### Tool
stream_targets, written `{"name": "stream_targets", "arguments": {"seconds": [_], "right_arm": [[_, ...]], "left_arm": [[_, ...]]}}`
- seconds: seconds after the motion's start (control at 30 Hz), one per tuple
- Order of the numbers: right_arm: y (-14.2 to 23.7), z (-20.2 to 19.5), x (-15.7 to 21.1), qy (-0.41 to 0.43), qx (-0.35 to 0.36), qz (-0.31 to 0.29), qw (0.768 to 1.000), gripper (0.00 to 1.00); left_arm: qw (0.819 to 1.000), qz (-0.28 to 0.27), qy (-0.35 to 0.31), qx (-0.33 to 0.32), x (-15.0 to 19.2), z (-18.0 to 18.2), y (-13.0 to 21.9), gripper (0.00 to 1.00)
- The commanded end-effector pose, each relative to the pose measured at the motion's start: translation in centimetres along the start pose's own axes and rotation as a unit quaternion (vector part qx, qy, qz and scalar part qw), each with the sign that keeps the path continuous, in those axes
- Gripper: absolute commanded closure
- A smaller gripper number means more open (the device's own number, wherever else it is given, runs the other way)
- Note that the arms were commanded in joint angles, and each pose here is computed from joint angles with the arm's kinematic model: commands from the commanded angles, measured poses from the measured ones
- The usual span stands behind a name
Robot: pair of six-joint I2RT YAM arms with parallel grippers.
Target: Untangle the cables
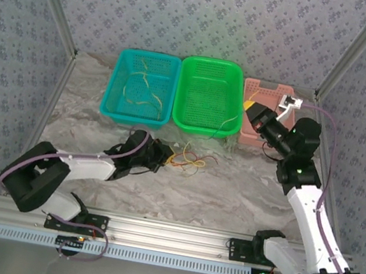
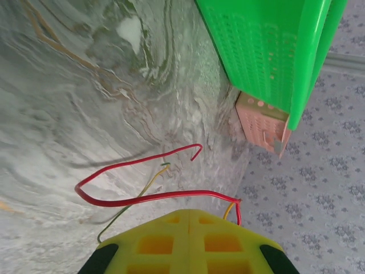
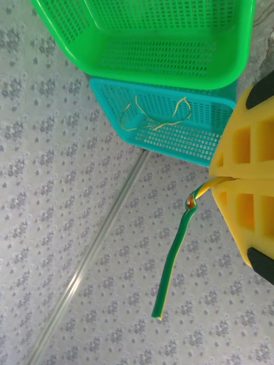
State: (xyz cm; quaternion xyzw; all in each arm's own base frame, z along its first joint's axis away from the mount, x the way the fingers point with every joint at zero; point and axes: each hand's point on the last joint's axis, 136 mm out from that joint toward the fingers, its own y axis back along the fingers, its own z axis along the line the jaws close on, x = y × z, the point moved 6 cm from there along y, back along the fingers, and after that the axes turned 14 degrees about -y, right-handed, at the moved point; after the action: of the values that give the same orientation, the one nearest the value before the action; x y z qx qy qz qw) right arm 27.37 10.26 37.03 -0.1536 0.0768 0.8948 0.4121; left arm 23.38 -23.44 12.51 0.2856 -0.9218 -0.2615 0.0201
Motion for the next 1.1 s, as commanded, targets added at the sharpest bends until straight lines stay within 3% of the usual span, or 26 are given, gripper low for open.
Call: {"name": "stream_targets", "arguments": {"seconds": [0.0,0.73,0.87,1.07], "right_arm": [[1.6,2.8,-1.3,0.020,-0.023,-0.029,0.999,1.00],[7.5,4.2,-6.6,-0.002,-0.015,-0.145,0.989,1.00],[6.7,5.7,-5.9,0.041,-0.048,-0.098,0.993,1.00],[4.0,4.8,0.5,0.148,0.009,0.014,0.989,1.00]], "left_arm": [[0.997,-0.028,-0.015,-0.065,-0.6,2.4,1.2,1.00],[0.979,-0.106,-0.040,-0.171,-2.5,7.3,7.5,1.00],[0.978,-0.111,-0.042,-0.174,-2.9,7.5,7.9,1.00],[0.978,-0.110,-0.063,-0.167,-3.6,6.2,7.6,1.00]]}}
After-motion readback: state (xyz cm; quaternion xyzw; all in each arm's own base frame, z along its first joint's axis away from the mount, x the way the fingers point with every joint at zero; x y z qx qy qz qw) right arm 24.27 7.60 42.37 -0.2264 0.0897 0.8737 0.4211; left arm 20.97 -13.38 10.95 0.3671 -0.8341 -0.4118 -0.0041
